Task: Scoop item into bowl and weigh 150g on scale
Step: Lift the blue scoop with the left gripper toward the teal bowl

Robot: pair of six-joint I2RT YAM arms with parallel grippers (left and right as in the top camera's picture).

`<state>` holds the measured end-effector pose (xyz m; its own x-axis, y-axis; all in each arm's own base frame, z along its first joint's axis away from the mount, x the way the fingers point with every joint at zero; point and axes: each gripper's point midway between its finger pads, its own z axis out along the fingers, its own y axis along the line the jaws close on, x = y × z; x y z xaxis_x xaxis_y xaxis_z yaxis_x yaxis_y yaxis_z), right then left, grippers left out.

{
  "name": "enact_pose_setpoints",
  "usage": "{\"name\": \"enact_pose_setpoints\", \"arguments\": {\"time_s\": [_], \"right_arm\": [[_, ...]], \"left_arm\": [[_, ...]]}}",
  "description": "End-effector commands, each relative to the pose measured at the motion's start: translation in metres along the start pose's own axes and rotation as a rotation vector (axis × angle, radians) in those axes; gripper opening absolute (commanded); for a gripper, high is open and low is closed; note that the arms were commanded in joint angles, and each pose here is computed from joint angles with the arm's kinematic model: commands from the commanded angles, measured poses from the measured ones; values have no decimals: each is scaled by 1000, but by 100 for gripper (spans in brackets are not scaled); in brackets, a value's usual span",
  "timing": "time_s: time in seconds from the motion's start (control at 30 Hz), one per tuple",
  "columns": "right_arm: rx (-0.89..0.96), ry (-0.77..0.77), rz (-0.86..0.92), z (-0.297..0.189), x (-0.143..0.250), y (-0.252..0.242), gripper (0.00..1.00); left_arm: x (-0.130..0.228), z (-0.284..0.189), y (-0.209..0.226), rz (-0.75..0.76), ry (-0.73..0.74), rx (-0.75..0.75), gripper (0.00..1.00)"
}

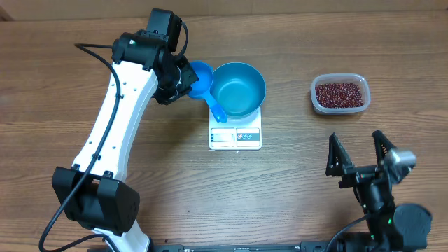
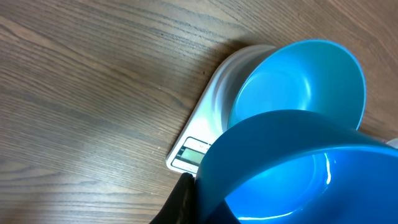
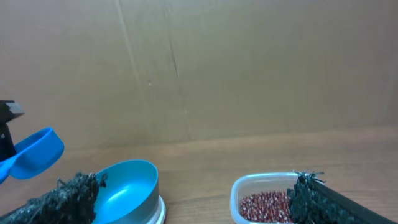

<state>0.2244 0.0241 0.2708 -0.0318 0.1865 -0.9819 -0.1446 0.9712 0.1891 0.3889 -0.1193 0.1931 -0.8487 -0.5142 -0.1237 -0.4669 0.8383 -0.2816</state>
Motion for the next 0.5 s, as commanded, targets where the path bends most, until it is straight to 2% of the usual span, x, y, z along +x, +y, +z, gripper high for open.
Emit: {"name": "enact_pose_setpoints", "arguments": {"time_s": [0.0, 0.23, 0.37, 0.47], "right_arm": [[10, 88, 26, 10, -15, 2, 100], [-36, 367, 92, 48, -16, 13, 100], [-226, 510, 170, 74, -11, 44, 100], [-451, 575, 244, 87, -6, 75, 100]], "left_arm": [[-5, -16, -5, -80, -46, 29, 4], [-9, -16, -9, -181, -60, 47, 5], [-9, -16, -9, -200, -60, 48, 4], [-10, -16, -9, -213, -64, 49, 4]]}}
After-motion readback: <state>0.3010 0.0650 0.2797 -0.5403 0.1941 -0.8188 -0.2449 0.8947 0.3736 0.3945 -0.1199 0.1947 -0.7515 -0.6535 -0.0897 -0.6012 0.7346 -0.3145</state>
